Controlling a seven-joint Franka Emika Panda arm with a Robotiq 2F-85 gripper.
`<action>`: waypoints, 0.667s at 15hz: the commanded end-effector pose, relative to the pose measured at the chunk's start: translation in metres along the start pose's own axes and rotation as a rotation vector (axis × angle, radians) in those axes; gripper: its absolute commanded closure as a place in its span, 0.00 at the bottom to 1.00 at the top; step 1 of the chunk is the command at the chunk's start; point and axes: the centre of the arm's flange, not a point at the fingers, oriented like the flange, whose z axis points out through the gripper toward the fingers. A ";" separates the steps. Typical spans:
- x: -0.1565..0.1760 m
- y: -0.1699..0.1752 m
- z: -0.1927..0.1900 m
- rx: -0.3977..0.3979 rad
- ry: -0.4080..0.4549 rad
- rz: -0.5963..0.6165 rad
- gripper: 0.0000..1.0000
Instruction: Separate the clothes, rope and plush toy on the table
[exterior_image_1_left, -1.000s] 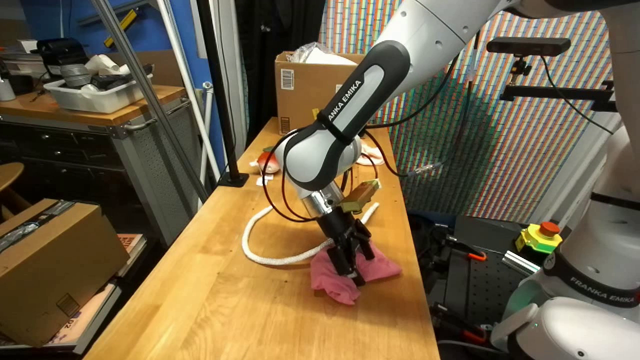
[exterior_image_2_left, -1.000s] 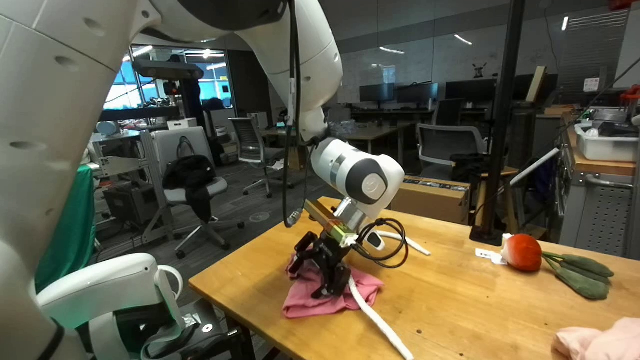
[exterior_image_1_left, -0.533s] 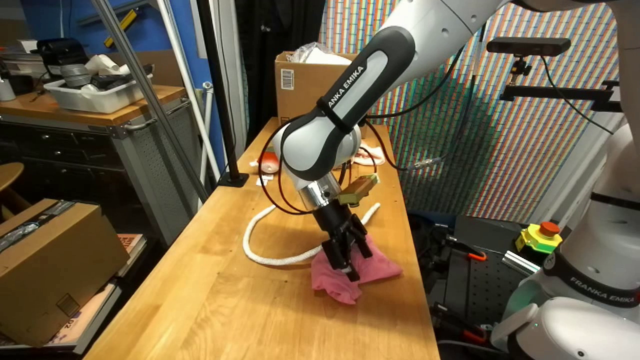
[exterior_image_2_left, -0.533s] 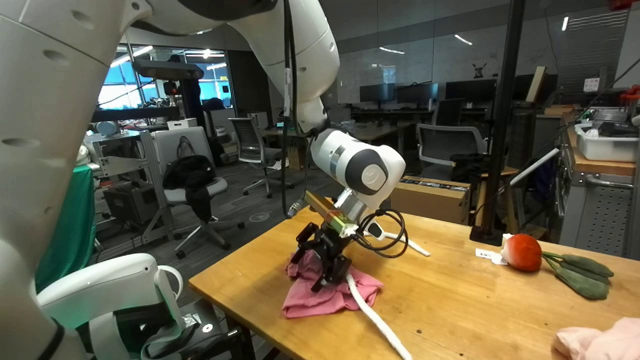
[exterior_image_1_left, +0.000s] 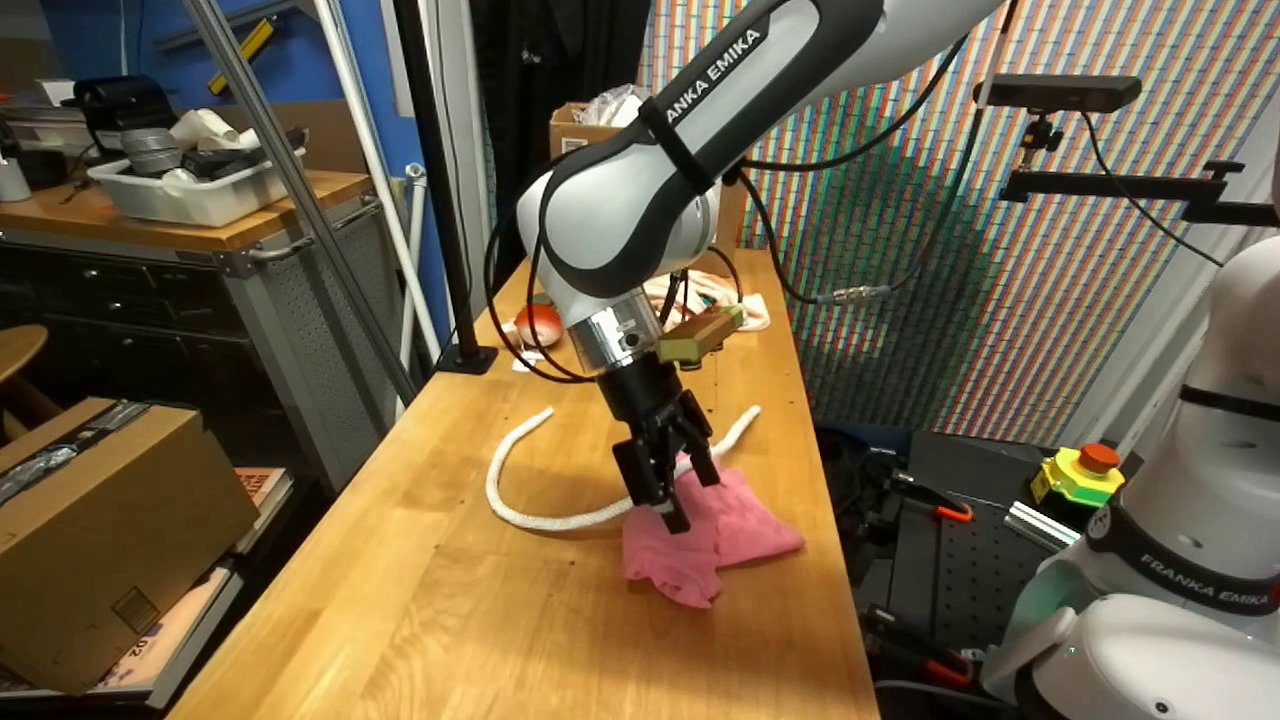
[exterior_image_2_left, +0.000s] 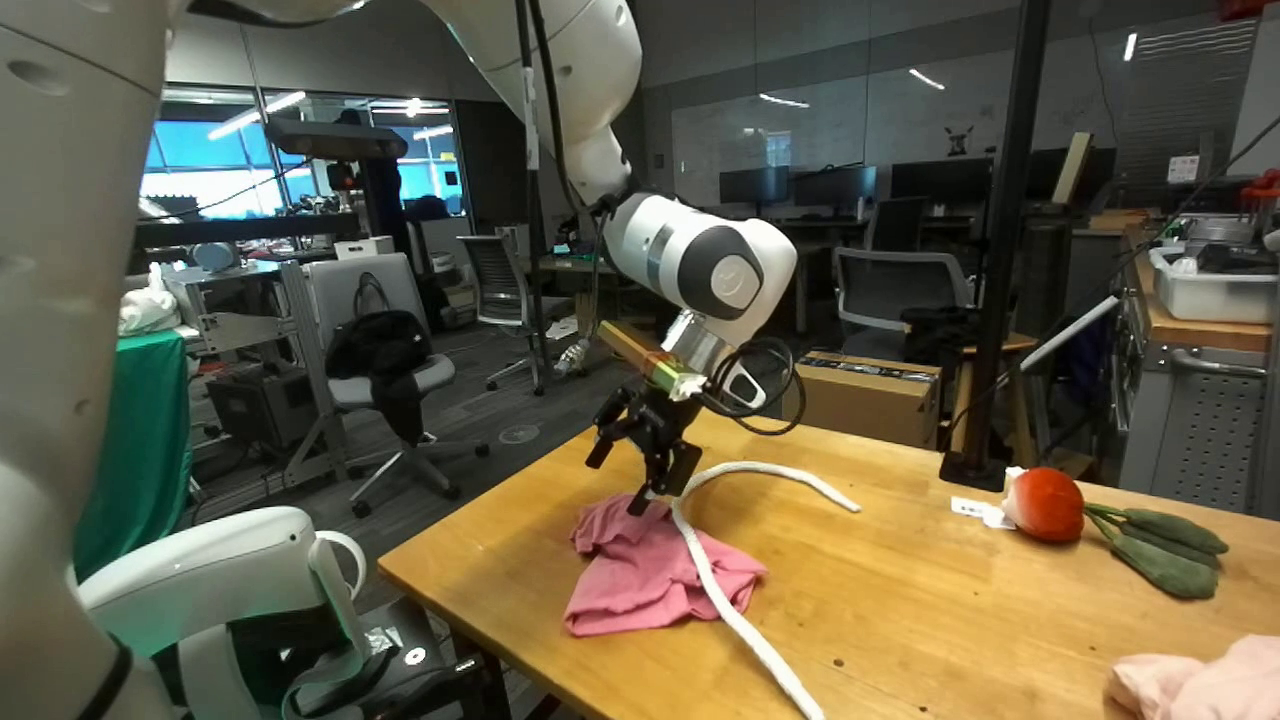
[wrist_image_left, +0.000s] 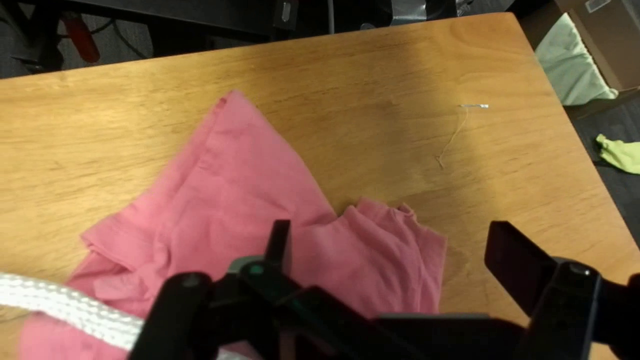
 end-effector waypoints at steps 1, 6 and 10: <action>0.001 -0.009 -0.013 -0.084 0.017 -0.055 0.00; 0.010 -0.007 -0.012 -0.268 0.031 -0.213 0.00; 0.017 -0.011 -0.017 -0.320 0.061 -0.306 0.00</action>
